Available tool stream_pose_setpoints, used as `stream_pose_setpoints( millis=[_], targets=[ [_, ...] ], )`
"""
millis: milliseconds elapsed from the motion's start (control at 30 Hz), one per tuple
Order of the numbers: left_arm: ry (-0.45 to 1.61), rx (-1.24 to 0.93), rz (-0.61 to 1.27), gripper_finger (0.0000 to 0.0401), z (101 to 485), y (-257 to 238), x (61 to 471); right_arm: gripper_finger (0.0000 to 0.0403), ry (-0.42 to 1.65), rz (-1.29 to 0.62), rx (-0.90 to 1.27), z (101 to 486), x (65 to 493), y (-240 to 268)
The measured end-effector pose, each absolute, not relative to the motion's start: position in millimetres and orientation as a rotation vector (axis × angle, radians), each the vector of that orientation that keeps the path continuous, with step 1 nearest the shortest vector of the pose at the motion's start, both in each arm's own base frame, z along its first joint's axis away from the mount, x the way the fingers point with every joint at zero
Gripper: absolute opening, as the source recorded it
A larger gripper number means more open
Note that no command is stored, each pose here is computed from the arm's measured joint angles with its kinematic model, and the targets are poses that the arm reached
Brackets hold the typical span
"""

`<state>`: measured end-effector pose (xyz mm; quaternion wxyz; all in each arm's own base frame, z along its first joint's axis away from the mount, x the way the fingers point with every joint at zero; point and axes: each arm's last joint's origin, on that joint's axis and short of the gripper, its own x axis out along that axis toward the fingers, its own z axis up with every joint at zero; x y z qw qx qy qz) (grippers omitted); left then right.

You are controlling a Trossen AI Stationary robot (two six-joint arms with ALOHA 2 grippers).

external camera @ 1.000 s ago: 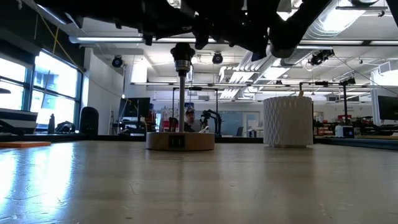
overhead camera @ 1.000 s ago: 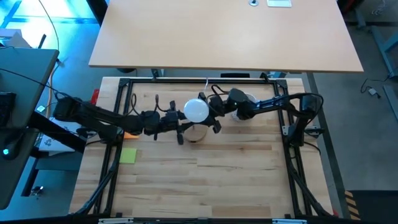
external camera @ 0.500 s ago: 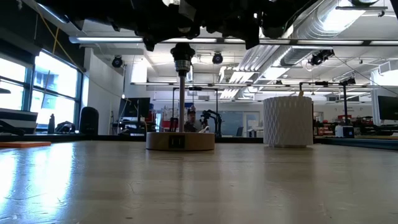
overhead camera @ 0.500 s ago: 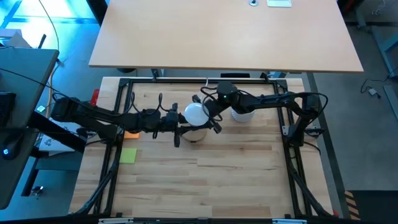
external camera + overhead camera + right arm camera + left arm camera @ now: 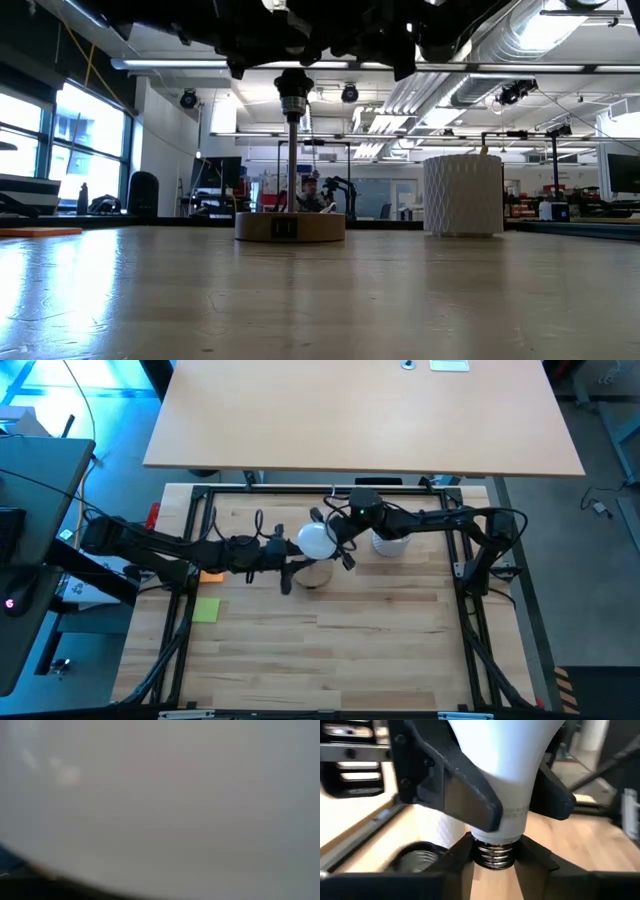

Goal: Screw lightbulb
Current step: Insert the light bulb into the brown lamp

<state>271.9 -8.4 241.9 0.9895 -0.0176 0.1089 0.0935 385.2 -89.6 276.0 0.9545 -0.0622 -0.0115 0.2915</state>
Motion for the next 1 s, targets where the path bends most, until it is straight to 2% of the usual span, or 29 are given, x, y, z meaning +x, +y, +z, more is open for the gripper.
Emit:
stream_pose_setpoints(
  millis=[167, 267, 367, 533, 700, 767, 933, 1000],
  targets=[
    [0.332, -0.018, 0.308, 0.0202, 231, -9, 264, 0.0134, -0.042, 0.56, -0.082, 286, 373, -124],
    [0.341, 0.013, 0.463, 0.0227, 225, -9, 259, 0.0134, -0.01, 0.606, -0.03, 276, 372, -131],
    [0.309, 0.044, 0.544, 0.0231, 225, -14, 258, 0.0134, -0.022, 0.613, -0.038, 278, 370, -133],
    [0.229, 0.146, 0.511, 0.023, 241, -30, 261, 0.0134, -0.02, 0.625, -0.044, 277, 370, -135],
    [0.179, 0.157, 0.537, 0.023, 267, -35, 259, 0.0134, -0.033, 0.638, -0.063, 278, 368, -136],
    [0.227, 0.162, 0.563, 0.023, 264, -34, 256, 0.0134, -0.027, 0.634, -0.058, 277, 368, -137],
    [0.376, 0.088, 0.768, 0.0232, 242, -12, 250, 0.0134, -0.044, 0.64, -0.065, 280, 367, -138],
    [0.415, 0.039, 0.755, 0.0237, 226, -3, 254, 0.0134, -0.044, 0.645, -0.063, 280, 367, -139]
  ],
)
